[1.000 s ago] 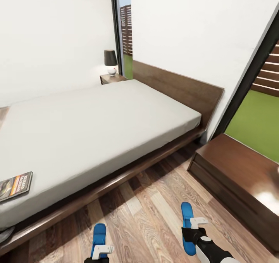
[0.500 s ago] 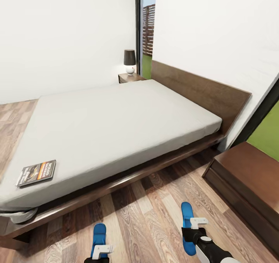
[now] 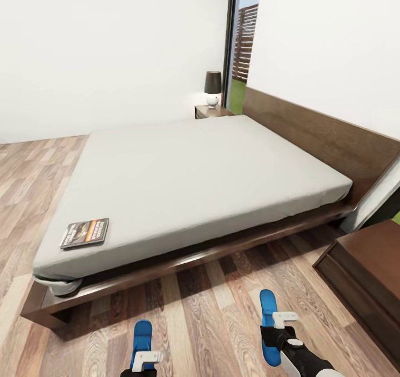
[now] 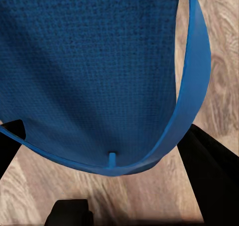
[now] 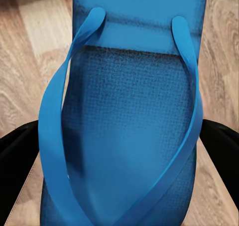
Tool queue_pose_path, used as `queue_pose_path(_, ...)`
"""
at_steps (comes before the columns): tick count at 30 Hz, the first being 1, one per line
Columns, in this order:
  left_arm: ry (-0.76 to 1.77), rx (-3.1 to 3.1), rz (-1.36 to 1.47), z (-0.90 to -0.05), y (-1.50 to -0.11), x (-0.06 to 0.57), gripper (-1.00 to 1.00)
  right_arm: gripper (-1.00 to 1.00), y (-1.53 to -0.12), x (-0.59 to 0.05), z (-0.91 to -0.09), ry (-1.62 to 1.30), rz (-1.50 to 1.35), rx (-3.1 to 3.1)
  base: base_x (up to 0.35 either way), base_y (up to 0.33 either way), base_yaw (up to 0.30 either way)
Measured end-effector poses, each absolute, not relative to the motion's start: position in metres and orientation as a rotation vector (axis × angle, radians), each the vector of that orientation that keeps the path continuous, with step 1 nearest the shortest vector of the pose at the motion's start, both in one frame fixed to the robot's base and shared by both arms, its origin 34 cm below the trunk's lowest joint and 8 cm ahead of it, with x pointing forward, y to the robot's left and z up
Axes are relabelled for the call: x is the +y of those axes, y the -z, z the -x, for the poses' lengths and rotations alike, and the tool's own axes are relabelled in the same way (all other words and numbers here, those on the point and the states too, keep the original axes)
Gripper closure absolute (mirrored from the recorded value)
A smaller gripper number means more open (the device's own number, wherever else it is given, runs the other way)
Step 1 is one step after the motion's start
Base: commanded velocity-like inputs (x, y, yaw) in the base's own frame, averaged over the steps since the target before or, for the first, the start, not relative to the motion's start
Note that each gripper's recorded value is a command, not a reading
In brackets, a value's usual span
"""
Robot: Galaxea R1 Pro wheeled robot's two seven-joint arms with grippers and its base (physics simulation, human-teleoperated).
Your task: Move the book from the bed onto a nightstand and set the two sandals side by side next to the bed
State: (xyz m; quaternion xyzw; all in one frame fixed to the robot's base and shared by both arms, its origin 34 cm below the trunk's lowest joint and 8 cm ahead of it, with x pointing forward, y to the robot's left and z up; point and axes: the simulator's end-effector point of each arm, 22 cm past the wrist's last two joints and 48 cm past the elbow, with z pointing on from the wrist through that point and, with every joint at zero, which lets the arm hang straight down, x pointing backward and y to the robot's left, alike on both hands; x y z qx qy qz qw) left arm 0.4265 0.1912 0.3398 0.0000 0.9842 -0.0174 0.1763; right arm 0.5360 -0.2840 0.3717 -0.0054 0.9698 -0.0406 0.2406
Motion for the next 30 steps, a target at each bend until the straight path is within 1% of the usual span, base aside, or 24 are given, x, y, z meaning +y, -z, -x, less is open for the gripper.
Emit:
queue_pose_path(14, 0.049, 2.787, 0.002, -0.426, -0.340, 0.191, 1.00, 1.00, -0.372, -0.285, -0.536, 0.112, 0.015, 2.653, 0.000, 0.000, 0.281)
queue_pose_path(23, 0.051, 2.787, 0.000, -0.426, -0.340, 0.190, 1.00, 1.00, -0.392, -0.284, -0.570, 0.107, 0.011, 2.551, 0.000, 0.000, 0.281)
queue_pose_path(30, 0.051, 2.787, 0.000, -0.426, -0.340, 0.190, 1.00, 1.00, -0.409, -0.279, -0.573, 0.095, 0.004, 2.523, 0.000, 0.000, 0.260)
